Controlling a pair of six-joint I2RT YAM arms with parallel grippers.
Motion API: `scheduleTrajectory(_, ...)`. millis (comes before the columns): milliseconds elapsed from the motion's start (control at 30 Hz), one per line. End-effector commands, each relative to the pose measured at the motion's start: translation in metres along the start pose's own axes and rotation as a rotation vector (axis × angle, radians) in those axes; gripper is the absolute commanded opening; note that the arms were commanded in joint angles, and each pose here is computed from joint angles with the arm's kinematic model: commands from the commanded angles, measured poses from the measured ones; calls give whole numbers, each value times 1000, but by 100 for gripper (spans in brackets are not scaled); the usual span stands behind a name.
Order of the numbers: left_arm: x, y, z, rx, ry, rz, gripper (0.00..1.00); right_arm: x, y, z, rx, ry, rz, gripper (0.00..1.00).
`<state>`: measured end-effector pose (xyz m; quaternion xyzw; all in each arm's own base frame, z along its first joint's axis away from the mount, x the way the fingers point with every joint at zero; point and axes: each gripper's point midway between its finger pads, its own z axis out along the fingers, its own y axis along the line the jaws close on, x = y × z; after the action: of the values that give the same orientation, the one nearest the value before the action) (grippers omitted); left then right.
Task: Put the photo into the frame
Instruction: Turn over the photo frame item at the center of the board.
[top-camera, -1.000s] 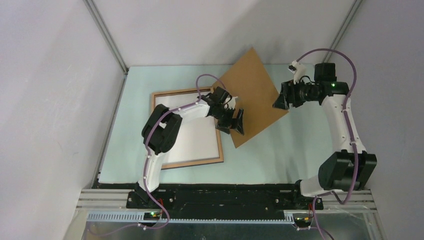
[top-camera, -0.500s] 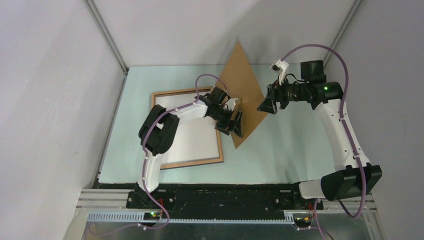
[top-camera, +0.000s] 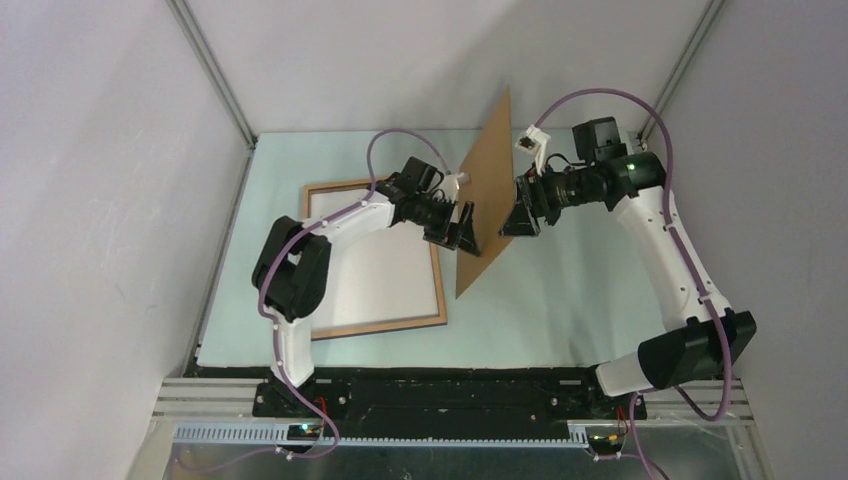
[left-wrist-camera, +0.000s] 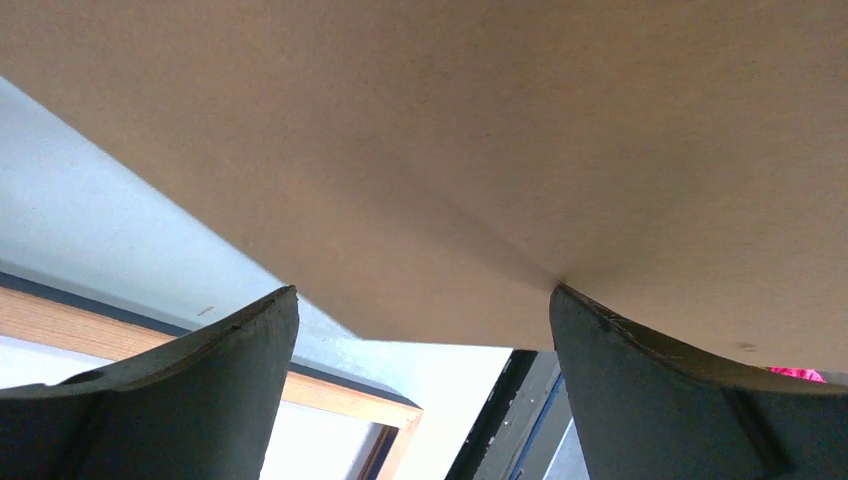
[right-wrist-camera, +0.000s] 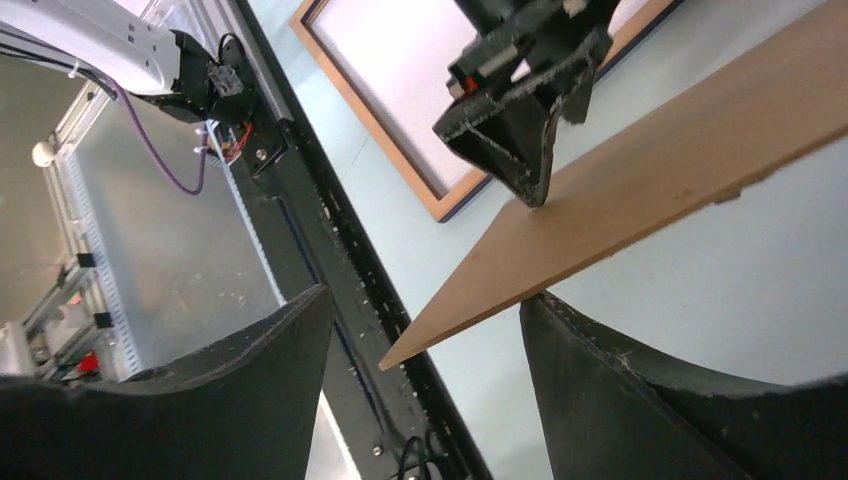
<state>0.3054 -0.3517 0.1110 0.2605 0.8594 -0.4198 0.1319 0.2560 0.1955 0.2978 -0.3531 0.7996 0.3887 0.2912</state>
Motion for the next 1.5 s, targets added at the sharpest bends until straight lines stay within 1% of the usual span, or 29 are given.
scheduleTrajectory(0, -22, -22, -29, 48, -87, 75, 100, -6, 10, 0, -34, 12, 25, 73)
scheduleTrajectory(200, -43, -28, -51, 56, -152, 42, 100, -16, 7, 4, -34, 8, 14, 73)
scheduleTrajectory(333, -51, -32, -53, 64, -163, 13, 100, -23, 3, 6, -27, 2, 19, 73)
scheduleTrajectory(500, -51, -31, -47, 86, -144, -30, 100, -32, -2, 7, -5, -4, 18, 73)
scheduleTrajectory(667, -58, -36, -49, 97, -159, -33, 100, -39, -9, 13, 5, 1, 26, 73)
scheduleTrajectory(867, -87, -41, -71, 59, -253, -37, 100, -49, -15, 21, 1, -9, 24, 73)
scheduleTrajectory(1133, -152, -29, -125, -28, -462, -96, 100, -62, -18, 36, -15, -19, 4, 74)
scheduleTrajectory(1267, -173, -30, -138, -35, -516, -97, 100, -68, -16, 44, -26, -26, -5, 75)
scheduleTrajectory(1433, -193, -29, -141, -33, -552, -105, 100, -73, -17, 52, -36, -23, -5, 75)
scheduleTrajectory(1467, -201, -34, -144, -26, -568, -93, 100, -74, -18, 54, -38, -22, -4, 75)
